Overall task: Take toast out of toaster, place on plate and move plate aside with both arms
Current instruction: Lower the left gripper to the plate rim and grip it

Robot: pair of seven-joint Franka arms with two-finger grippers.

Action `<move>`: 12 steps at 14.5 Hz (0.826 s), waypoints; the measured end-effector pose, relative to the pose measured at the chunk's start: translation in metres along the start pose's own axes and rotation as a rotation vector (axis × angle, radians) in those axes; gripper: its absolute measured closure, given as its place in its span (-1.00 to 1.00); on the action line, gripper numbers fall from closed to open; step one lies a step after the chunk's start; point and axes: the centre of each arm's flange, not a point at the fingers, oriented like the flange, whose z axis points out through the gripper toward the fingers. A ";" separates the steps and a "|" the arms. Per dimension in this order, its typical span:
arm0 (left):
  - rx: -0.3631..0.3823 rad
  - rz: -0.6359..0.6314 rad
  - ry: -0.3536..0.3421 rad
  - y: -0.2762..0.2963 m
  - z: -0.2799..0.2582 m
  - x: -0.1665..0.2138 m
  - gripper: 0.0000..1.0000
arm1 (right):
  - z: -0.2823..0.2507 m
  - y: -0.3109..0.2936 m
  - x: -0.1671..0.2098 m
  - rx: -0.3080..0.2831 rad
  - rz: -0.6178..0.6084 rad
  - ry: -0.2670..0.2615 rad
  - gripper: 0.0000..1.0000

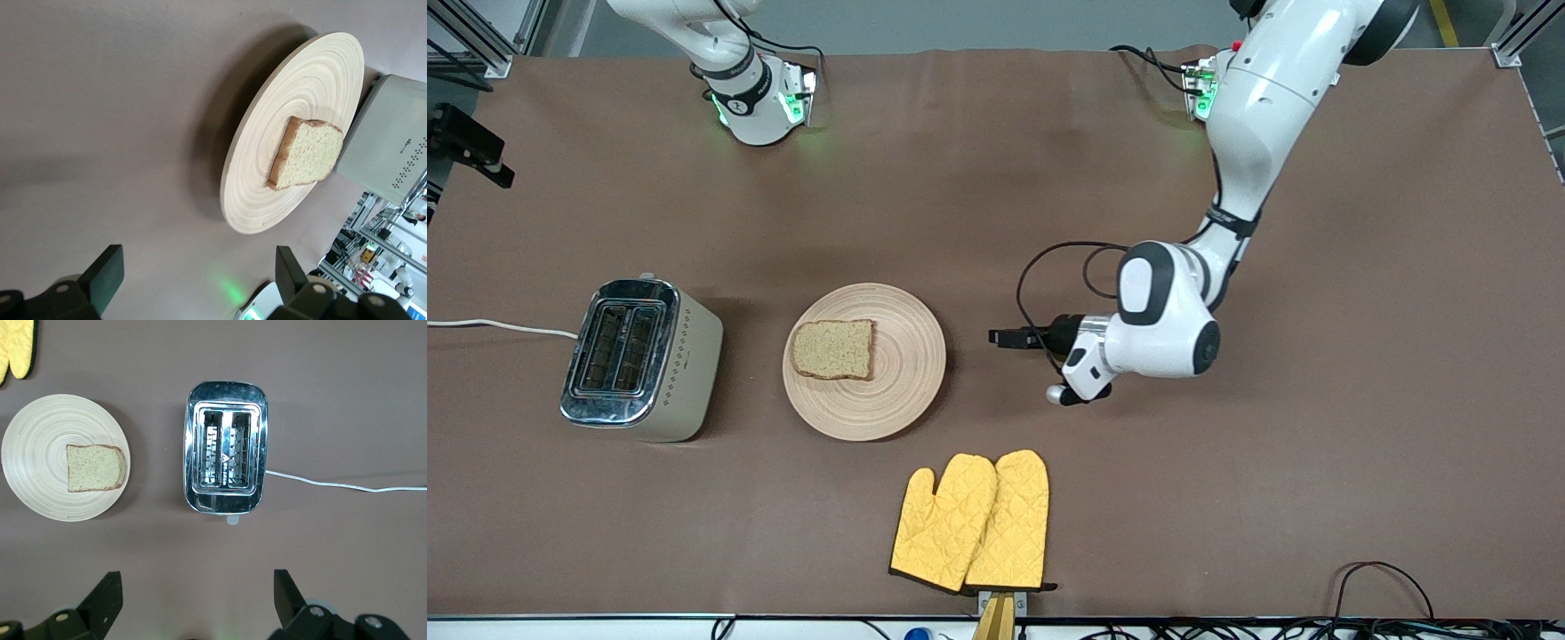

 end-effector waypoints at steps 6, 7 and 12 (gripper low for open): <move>-0.050 -0.005 0.032 0.007 0.061 -0.001 -1.00 | 0.000 -0.008 0.004 -0.001 -0.013 0.001 -1.00; -0.049 0.010 0.039 0.005 0.068 0.003 -1.00 | -0.001 -0.008 0.004 0.000 -0.013 0.003 -1.00; -0.048 0.068 0.111 0.006 0.095 0.010 -1.00 | -0.002 -0.008 0.004 0.001 0.011 0.004 -1.00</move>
